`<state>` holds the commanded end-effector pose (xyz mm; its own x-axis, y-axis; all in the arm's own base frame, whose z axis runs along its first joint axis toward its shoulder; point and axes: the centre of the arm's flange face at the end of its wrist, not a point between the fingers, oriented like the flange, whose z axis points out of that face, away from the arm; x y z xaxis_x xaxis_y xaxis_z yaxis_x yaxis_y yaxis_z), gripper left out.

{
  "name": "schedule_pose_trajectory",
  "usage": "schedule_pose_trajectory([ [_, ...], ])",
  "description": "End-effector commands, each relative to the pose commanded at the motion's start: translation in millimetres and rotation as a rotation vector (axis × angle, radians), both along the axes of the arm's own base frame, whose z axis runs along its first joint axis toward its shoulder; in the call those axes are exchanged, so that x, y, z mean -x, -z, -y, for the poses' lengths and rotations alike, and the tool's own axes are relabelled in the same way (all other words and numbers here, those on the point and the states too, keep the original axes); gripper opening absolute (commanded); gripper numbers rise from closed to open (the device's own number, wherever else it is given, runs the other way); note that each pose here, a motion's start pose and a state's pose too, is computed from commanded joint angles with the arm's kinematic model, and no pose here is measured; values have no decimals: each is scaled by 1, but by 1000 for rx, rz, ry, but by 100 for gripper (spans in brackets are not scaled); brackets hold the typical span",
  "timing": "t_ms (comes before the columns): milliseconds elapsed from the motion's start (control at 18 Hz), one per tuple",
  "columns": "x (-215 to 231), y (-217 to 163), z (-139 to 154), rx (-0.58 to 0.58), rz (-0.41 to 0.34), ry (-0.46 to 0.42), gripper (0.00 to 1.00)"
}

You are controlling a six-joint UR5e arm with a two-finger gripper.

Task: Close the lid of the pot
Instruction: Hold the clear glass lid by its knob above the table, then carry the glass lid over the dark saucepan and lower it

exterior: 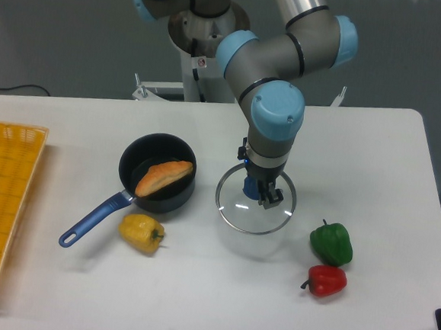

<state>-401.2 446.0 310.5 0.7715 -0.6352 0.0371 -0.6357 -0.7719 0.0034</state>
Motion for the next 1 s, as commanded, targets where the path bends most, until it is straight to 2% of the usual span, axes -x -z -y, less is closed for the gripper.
schedule_pose_trajectory([
  [722,-14,-9,7,-11,4,-19,40],
  [1000,-32,-19,2,-6,6,-69,40],
])
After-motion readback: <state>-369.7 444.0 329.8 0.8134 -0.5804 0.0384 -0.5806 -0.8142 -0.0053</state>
